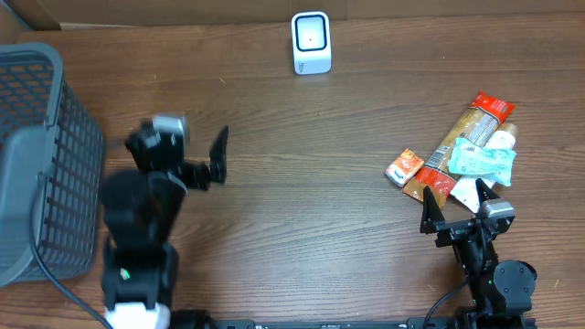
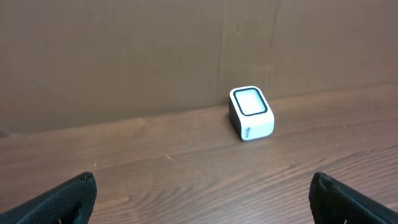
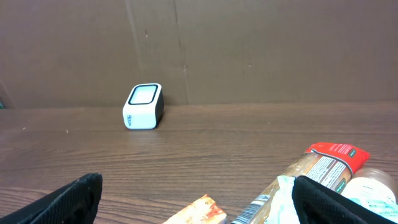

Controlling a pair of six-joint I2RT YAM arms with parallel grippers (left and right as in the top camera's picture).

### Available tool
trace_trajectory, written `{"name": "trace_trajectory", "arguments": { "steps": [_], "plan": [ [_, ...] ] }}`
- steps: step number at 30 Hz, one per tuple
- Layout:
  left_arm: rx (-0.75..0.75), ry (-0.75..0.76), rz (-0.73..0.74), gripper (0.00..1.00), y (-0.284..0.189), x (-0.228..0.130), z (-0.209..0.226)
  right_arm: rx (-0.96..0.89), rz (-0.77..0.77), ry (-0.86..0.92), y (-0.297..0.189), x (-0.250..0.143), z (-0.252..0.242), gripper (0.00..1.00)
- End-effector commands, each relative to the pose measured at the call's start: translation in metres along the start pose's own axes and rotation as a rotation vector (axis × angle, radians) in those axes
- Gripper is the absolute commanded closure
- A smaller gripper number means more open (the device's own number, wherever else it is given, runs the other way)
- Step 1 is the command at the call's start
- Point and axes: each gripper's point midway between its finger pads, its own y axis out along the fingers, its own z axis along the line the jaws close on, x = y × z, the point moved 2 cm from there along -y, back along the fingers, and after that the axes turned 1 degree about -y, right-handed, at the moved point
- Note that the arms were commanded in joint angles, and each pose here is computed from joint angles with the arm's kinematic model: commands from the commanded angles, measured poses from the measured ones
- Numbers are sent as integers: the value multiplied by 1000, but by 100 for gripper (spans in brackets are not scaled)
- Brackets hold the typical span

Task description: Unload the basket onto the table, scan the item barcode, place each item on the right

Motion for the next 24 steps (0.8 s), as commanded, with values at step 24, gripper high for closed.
{"name": "trace_trajectory", "arguments": {
  "steps": [24],
  "plan": [
    [87, 49, -93, 0, -42, -143, -7, -3, -5, 7, 0, -2, 0, 0]
  ]
}}
